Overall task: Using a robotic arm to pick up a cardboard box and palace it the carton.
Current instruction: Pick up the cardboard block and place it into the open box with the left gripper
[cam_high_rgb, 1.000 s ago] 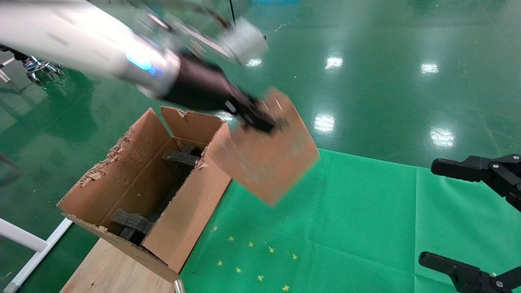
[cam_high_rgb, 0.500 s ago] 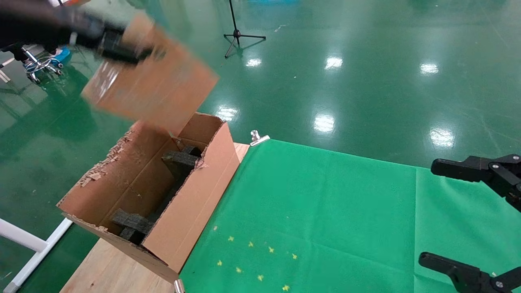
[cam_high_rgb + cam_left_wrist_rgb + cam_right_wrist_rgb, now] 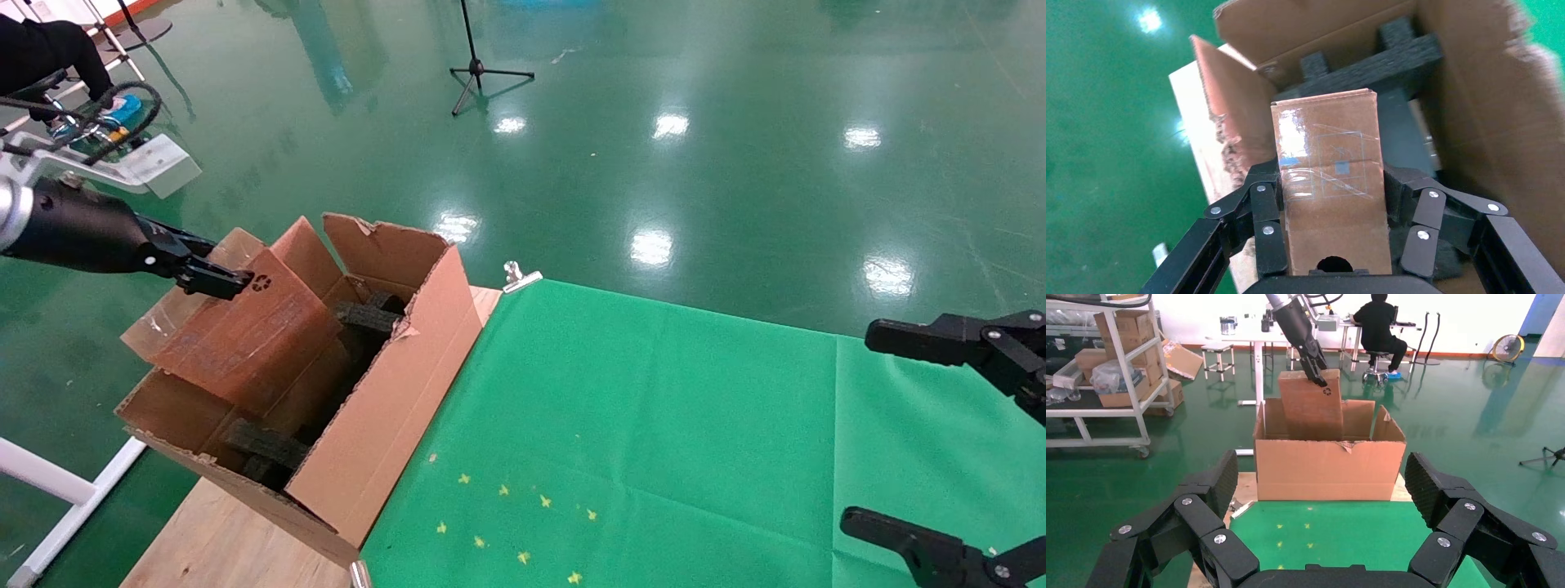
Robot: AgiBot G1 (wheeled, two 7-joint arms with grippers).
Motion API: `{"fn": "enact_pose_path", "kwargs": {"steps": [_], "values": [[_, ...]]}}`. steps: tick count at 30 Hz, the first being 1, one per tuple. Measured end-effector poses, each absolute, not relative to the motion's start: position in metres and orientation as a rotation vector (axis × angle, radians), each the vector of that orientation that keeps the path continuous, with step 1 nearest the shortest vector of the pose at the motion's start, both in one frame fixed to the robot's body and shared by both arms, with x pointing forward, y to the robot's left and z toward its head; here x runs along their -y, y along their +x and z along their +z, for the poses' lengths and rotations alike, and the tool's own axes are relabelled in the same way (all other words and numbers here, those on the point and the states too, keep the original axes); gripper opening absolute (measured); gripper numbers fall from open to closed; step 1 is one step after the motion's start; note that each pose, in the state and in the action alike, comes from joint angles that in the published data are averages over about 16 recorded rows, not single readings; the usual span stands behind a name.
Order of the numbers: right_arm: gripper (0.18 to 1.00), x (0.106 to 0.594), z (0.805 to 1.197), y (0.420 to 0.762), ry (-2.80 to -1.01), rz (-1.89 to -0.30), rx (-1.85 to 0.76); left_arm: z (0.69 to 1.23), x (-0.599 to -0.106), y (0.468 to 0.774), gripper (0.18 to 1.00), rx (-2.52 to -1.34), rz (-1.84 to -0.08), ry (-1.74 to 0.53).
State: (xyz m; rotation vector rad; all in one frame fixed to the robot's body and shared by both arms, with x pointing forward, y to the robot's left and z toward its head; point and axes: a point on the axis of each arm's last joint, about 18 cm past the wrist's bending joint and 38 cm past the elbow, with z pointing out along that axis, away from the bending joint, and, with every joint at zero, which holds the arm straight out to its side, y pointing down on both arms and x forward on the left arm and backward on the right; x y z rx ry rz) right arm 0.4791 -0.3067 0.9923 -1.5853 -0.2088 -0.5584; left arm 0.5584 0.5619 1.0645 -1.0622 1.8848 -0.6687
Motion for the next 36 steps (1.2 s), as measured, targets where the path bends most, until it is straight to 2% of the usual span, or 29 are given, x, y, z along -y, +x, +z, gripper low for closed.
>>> {"fn": "enact_pose_path", "kwargs": {"steps": [19,36], "values": [[1.001,0.307,0.992,0.479,-1.585,-0.558,0.209,1.02,-0.602,0.602,0.421,-1.718,-0.559,-1.157],[1.001,0.307,0.992,0.479,-1.585,-0.558,0.209,0.938,-0.586,0.648,0.418,-1.682,-0.538,-1.261]]}}
